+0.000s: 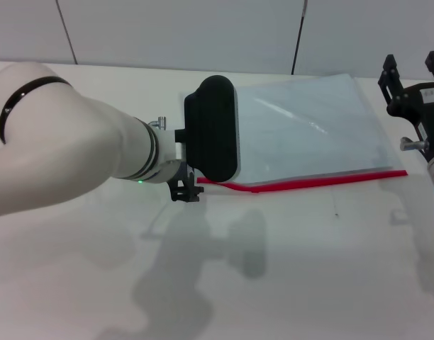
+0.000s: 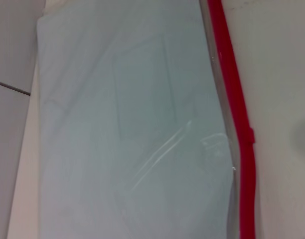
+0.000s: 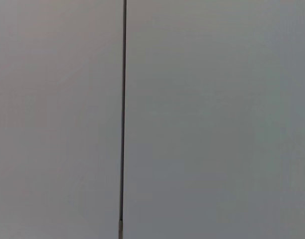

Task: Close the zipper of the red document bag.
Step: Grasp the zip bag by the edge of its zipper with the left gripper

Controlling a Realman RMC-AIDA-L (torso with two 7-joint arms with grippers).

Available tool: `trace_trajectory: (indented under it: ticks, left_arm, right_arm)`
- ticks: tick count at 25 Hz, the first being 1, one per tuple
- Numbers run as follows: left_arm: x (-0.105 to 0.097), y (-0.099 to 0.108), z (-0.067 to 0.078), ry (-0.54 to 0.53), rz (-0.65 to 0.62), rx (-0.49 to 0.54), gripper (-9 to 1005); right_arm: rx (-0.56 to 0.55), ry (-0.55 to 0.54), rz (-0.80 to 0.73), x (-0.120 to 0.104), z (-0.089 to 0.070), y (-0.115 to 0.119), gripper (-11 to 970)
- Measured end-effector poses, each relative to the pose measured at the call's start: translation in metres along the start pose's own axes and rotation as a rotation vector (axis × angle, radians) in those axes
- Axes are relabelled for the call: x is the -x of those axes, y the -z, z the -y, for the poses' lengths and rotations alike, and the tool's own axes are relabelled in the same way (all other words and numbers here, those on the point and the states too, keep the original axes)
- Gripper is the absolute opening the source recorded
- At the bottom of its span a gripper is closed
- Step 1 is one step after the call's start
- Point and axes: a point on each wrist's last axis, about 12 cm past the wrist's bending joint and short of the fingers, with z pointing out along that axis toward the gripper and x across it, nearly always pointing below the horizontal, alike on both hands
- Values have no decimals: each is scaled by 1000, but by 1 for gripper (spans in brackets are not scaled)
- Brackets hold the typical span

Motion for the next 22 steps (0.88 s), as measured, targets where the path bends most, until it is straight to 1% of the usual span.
trace_trajectory:
  ticks: [9, 15, 22]
  left_arm:
    - [4, -4, -4, -13, 26, 32, 643]
    - [3, -10, -2, -17, 35, 38, 639]
    - [1, -15, -3, 5, 44, 51, 592]
  right_arm:
    - [5, -1, 5, 2, -1, -2, 668]
    - [3, -1, 4, 1, -2, -2, 669]
    - [6, 0, 2, 1, -2, -2, 669]
